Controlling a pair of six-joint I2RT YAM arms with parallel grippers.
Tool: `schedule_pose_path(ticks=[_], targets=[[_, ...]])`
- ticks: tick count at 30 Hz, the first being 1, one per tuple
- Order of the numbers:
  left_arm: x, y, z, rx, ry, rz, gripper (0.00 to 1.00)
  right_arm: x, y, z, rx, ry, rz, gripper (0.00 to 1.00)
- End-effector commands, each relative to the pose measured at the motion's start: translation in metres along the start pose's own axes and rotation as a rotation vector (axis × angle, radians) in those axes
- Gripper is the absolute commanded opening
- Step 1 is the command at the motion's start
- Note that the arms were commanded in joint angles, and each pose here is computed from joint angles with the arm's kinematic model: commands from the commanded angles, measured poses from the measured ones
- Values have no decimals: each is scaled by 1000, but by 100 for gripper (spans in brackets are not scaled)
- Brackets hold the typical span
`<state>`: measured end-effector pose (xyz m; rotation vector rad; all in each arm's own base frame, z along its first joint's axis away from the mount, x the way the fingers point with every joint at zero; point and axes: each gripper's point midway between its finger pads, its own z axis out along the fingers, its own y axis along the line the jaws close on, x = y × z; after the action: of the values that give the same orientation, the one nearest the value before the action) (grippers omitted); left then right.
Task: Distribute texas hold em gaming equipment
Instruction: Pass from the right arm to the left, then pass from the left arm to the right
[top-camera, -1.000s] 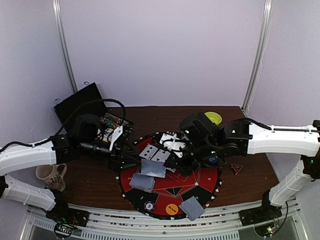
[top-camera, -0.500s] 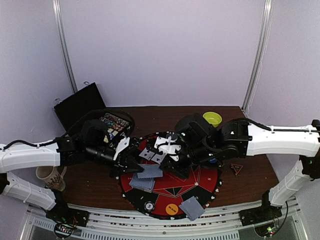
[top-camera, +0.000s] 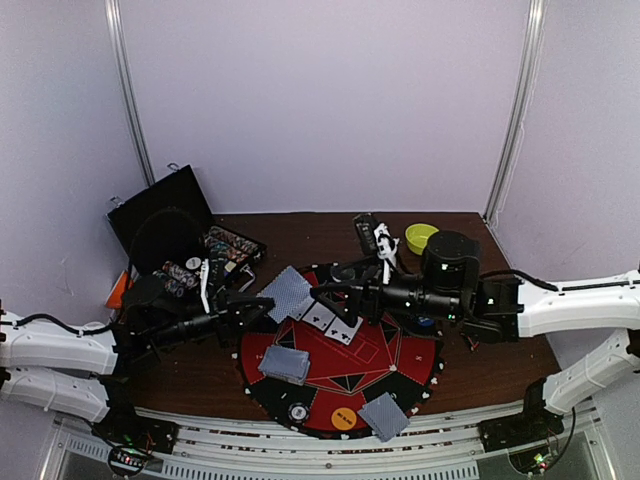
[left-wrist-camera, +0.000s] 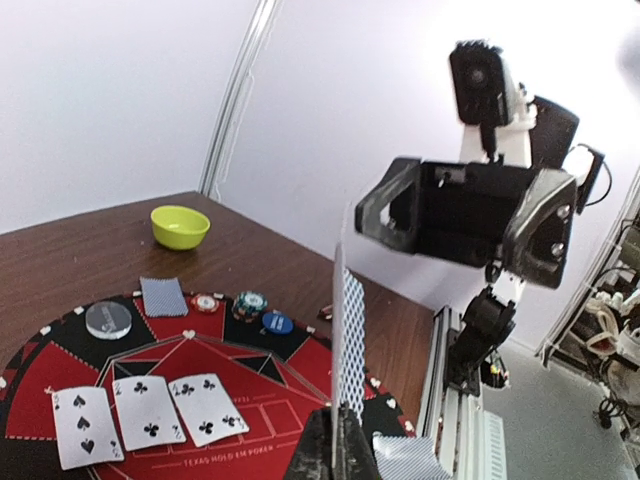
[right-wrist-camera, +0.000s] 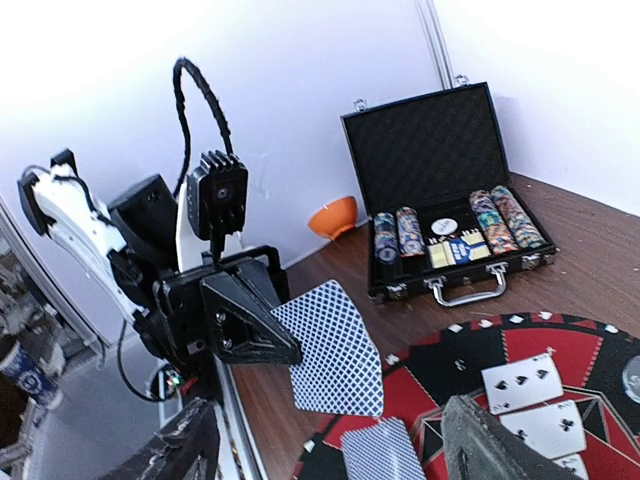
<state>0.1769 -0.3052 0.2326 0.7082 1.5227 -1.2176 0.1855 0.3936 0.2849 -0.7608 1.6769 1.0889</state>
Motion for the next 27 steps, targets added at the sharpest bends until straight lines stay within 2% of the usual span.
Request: schedule_pose_path(ticks=[1, 6, 9, 14, 16, 20, 22, 23, 24, 25, 26, 27], targets=[[-63, -22, -10, 72, -282, -27, 0, -43, 17, 13, -95, -178, 149, 79], [-63, -29, -11, 108, -288, -24, 0, -33, 5, 24, -41, -154, 177, 80], [-58, -29, -8, 106, -268, -30, 0, -35, 14, 27, -92, -157, 176, 66], [-56, -29, -2, 110, -246, -24, 0, -35, 28, 39, -175, -128, 176, 60], [-57, -30, -2, 113, -246, -16, 0, -33, 26, 41, -164, -129, 183, 47], [-54, -31, -1, 118, -225, -15, 0, -33, 17, 41, -128, -125, 190, 2], [-47, -27, 2, 101, -193, -19, 0, -33, 9, 38, -87, -122, 196, 0], [-44, -23, 4, 77, -175, -29, 10, -29, -3, 36, -36, -97, 204, 0], [-37, -15, 6, 37, -145, -46, 26, -30, -10, 34, -6, -90, 208, 0], [-34, -6, 8, -14, -125, -58, 52, -28, -29, 31, 53, -64, 221, 0], [-27, 5, 9, -77, -88, -67, 72, -15, -49, 26, 118, 3, 241, 0], [-21, 20, 9, -162, -55, -67, 78, -7, -66, 21, 161, 55, 261, 0]])
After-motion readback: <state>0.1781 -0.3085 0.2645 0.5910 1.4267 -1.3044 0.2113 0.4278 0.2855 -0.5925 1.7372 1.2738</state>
